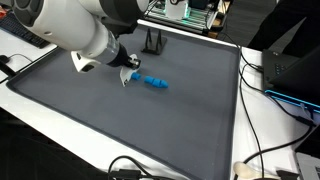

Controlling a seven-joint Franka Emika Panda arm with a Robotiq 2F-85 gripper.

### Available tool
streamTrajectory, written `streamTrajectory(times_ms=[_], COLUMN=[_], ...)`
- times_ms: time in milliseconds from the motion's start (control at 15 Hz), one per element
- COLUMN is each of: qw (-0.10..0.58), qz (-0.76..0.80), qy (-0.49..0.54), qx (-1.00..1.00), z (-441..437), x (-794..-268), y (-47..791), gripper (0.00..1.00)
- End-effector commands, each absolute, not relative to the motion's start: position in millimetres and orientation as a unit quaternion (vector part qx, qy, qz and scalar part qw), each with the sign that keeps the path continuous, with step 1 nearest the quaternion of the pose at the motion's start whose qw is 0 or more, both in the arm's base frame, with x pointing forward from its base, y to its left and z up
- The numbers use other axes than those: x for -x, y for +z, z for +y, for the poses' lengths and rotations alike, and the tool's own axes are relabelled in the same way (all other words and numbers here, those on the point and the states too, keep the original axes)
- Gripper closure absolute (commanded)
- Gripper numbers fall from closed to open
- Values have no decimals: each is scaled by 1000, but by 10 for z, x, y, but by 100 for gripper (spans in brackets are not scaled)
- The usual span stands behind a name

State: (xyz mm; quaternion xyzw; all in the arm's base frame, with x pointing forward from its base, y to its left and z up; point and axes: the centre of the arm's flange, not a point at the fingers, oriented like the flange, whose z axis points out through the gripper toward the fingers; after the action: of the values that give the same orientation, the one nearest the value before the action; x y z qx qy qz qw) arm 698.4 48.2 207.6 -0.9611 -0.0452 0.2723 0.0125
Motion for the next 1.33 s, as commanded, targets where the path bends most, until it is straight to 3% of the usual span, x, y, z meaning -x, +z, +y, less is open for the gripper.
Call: streamTrajectory(times_ms=[0,400,667,933,1267], qw=[45,88,80,82,132], qz=[-51,-26,-17,13,97], qy=[287,286,280,268,251], qx=[955,954,957,960,954], z=[499,546,513,399,165], x=[-7006,-6972,-6934,-6779,-6445], y=[1984,2010,2111,2378,2754], gripper=[99,99,99,99,99])
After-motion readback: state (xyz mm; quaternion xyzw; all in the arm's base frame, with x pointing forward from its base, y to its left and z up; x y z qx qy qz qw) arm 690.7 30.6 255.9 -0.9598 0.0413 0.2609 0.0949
